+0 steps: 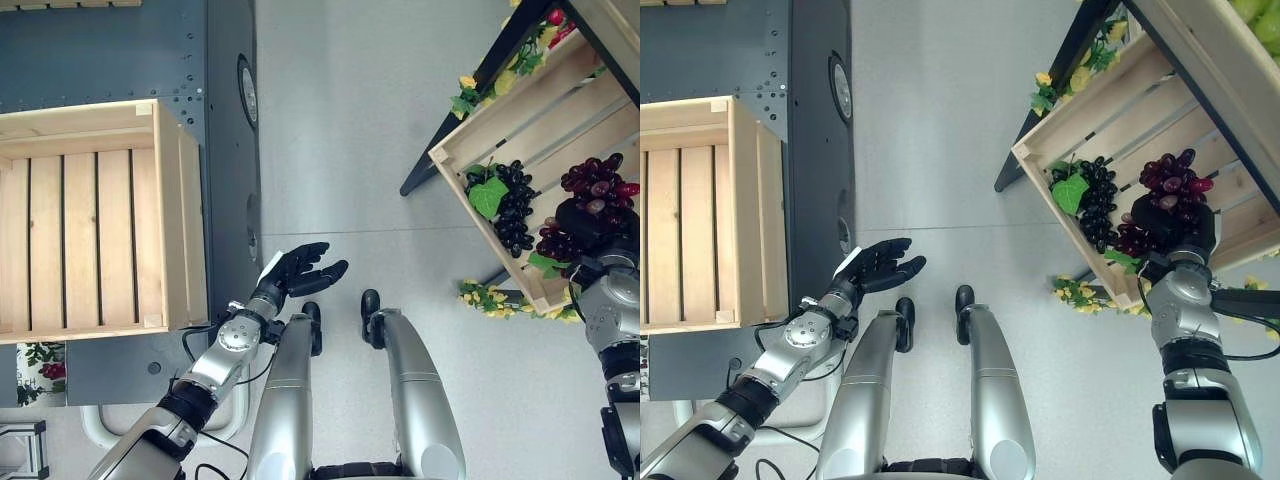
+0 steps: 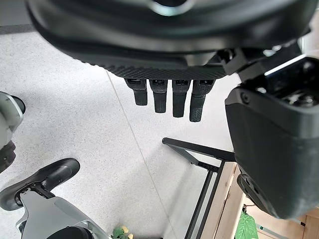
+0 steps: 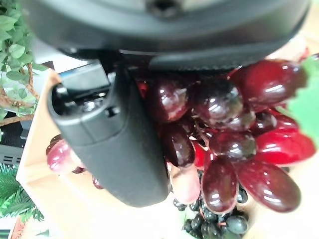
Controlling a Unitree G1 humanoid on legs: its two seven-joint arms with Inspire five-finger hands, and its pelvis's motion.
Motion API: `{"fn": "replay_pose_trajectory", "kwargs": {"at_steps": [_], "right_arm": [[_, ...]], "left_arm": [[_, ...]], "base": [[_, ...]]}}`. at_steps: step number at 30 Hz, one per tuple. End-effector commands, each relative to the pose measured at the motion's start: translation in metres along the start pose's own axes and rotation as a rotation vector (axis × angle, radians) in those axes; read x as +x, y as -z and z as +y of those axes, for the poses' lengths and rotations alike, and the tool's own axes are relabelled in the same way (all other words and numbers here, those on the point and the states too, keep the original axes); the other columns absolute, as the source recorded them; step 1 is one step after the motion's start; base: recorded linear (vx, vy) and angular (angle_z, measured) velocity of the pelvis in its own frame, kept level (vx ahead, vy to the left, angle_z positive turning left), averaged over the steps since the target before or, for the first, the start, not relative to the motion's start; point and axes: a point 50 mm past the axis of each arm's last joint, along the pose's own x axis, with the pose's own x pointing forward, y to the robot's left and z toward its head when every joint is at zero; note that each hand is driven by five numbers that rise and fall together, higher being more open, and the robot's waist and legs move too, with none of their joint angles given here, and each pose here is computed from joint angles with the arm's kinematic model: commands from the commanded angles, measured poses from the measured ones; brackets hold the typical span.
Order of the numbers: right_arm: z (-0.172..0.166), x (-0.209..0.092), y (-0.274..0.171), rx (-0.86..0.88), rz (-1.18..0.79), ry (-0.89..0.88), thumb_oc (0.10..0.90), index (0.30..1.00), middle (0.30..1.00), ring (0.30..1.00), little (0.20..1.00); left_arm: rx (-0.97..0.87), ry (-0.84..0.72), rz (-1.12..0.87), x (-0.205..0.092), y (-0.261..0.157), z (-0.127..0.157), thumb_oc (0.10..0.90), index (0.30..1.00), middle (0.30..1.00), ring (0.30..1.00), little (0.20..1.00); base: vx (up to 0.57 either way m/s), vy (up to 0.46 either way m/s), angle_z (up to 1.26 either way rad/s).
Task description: Pick up the fruits from the basket on one side to the basket on the other side
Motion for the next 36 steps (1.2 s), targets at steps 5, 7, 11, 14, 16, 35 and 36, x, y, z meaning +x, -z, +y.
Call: {"fn": "replay_pose_trajectory", "kwargs": {"at_steps": [5,7,11,14,16,35,36], "right_arm": [[-0.044,0.006,-0.087,0.013,-0.327,0.099,0.800,0.900,0.900,0.900,0.900],[-0.044,0.006,-0.086,0.002,-0.318,0.105,0.800,0.900,0.900,0.900,0.900],[-0.044,0.007,-0.083,-0.014,-0.288,0.135,0.800,0.900,0.900,0.900,0.900],[-0.044,0.008,-0.082,-0.019,-0.274,0.143,0.800,0.900,0.900,0.900,0.900],[-0.045,0.009,-0.079,-0.024,-0.260,0.152,0.800,0.900,0.900,0.900,0.900],[-0.035,0.008,-0.075,-0.077,-0.271,0.064,0.800,0.900,0.900,0.900,0.900],[-0.033,0.007,-0.072,-0.080,-0.273,0.050,0.800,0.900,0.900,0.900,0.900]], "left_arm": [[0.005,0.056,-0.132,-0.006,-0.021,-0.008,0.800,0.900,0.900,0.900,0.900],[0.006,0.049,-0.132,-0.007,-0.020,-0.007,0.800,0.900,0.900,0.900,0.900],[0.003,0.040,-0.137,-0.008,-0.020,-0.004,0.800,0.900,0.900,0.900,0.900],[0.001,0.039,-0.136,-0.007,-0.020,-0.003,0.800,0.900,0.900,0.900,0.900],[0.000,0.045,-0.133,-0.007,-0.021,-0.005,0.800,0.900,0.900,0.900,0.900],[-0.002,0.039,-0.106,-0.006,-0.012,-0.012,0.800,0.900,0.900,0.900,0.900],[0.000,0.035,-0.094,-0.005,-0.009,-0.013,0.800,0.900,0.900,0.900,0.900]], "base": [[0.03,-0.004,0.04],[0.00,0.000,0.00],[0.00,0.008,0.00],[0.00,0.000,0.00],[0.00,0.000,0.00],[0.00,0.012,0.00],[0.00,0.000,0.00]]}}
